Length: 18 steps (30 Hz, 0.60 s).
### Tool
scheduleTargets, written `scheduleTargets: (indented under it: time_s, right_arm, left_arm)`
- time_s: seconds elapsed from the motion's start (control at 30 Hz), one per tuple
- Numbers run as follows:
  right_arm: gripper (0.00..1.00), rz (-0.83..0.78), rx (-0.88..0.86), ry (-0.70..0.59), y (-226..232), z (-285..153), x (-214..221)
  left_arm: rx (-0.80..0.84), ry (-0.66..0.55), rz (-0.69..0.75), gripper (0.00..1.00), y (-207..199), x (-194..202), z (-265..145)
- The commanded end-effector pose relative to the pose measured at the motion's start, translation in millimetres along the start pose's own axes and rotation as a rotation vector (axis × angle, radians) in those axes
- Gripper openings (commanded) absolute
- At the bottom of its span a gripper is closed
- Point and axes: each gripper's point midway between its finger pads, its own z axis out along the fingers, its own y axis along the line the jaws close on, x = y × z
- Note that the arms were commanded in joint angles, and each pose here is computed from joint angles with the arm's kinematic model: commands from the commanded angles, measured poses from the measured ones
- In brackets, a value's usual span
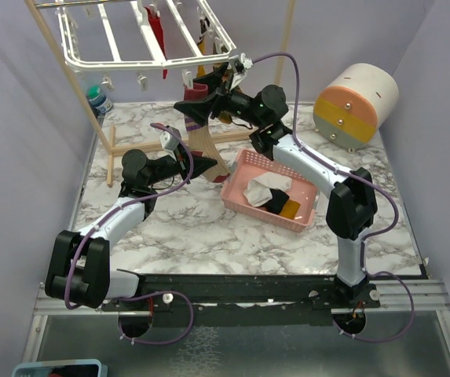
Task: Remove the socks clipped to the hanger
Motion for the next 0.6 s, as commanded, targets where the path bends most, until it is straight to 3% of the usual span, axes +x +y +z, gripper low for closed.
scheduleTargets:
  time_s: [0.0, 0.17, 0.33, 0.57]
  right_arm:
    - [0.99, -0.038, -0.056, -0.051, 12, 8, -19]
    - [0.96, -0.046, -0.07, -0.071, 15, 11, -28]
    - [0.85, -0.053, -0.068, -0.104, 19, 10, -39]
    - [0.77, -0.065, -0.054, -0.166, 22, 5, -52]
  left_arm:
    - [0.037, 0.015, -0.005, 0.0, -6, 0, 0]
    - [0.038, 0.016, -0.008, 0.0, -6, 1, 1]
    - [0.042, 0.018, -0.01, 0.0, -7, 1, 0]
    - [0.044, 0.02, -0.014, 0.0, -7, 1, 0]
